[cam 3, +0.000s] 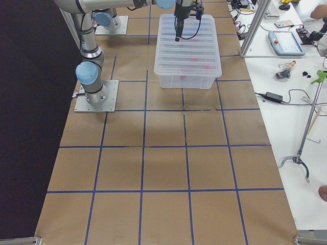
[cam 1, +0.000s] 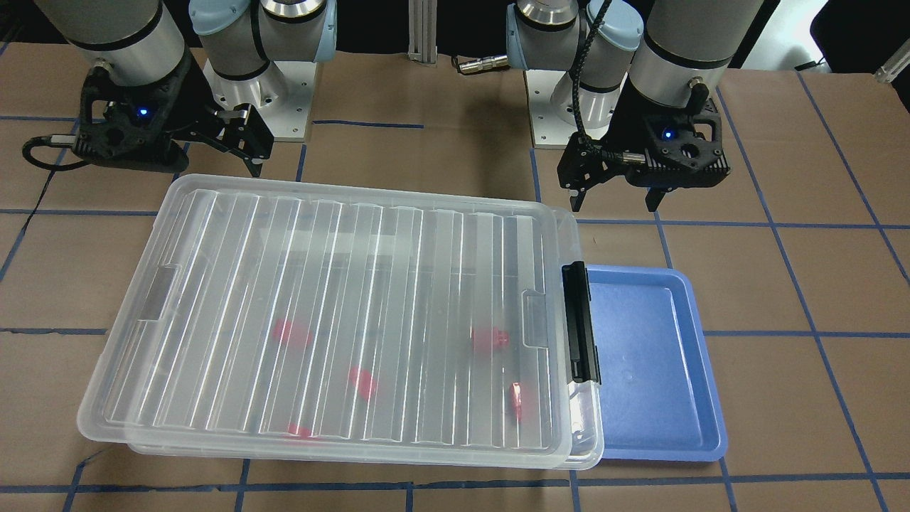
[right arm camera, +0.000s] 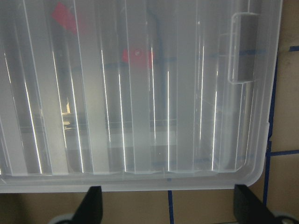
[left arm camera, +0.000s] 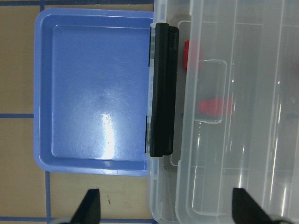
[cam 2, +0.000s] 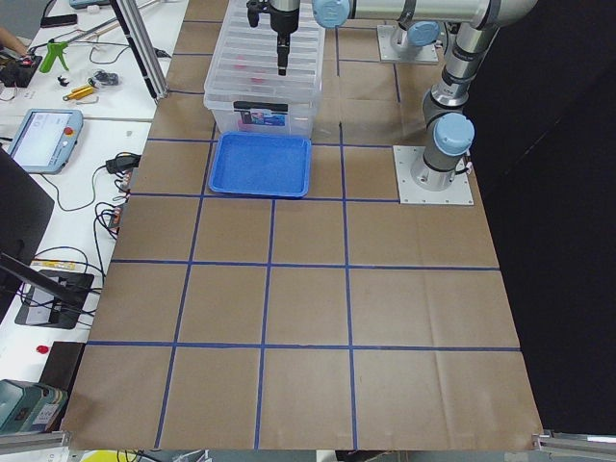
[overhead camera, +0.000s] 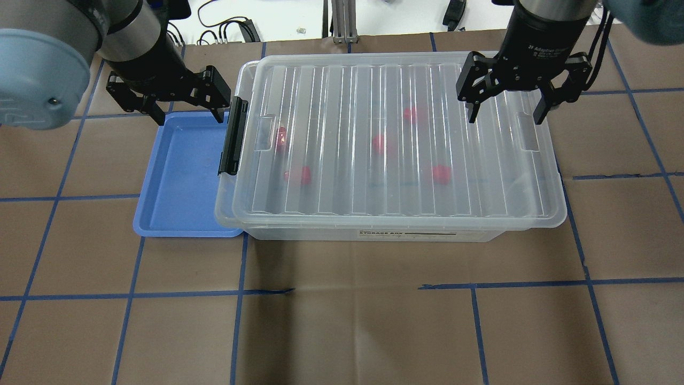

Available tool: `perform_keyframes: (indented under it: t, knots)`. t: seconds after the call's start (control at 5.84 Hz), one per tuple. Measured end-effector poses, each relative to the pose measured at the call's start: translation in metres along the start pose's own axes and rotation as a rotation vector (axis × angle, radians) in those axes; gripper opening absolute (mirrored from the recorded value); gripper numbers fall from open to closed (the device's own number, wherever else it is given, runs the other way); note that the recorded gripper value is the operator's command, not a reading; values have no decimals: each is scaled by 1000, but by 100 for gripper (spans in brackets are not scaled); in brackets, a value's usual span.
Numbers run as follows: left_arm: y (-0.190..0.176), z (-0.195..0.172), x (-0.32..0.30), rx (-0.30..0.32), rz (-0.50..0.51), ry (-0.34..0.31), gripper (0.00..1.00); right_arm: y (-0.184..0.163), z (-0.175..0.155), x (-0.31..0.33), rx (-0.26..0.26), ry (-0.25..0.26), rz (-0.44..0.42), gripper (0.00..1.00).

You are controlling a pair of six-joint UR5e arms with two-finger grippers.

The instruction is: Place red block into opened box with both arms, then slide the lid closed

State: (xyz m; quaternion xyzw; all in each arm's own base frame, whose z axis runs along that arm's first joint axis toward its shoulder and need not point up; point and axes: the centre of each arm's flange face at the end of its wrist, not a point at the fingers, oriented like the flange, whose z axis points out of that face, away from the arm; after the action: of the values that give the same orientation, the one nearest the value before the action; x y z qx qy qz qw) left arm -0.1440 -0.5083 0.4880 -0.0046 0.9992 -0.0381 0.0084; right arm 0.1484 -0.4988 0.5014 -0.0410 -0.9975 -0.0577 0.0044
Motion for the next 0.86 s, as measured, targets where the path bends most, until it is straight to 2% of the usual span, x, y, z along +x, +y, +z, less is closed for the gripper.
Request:
perform_keyframes:
  t: [0.34, 0.86]
  knots:
    - [0, 0, 0, 0, 0, 0, 98, 1, -6, 4, 38, 0, -5, 100]
    - [0, 0, 0, 0, 0, 0, 98, -4, -6, 20, 35, -2, 27, 100]
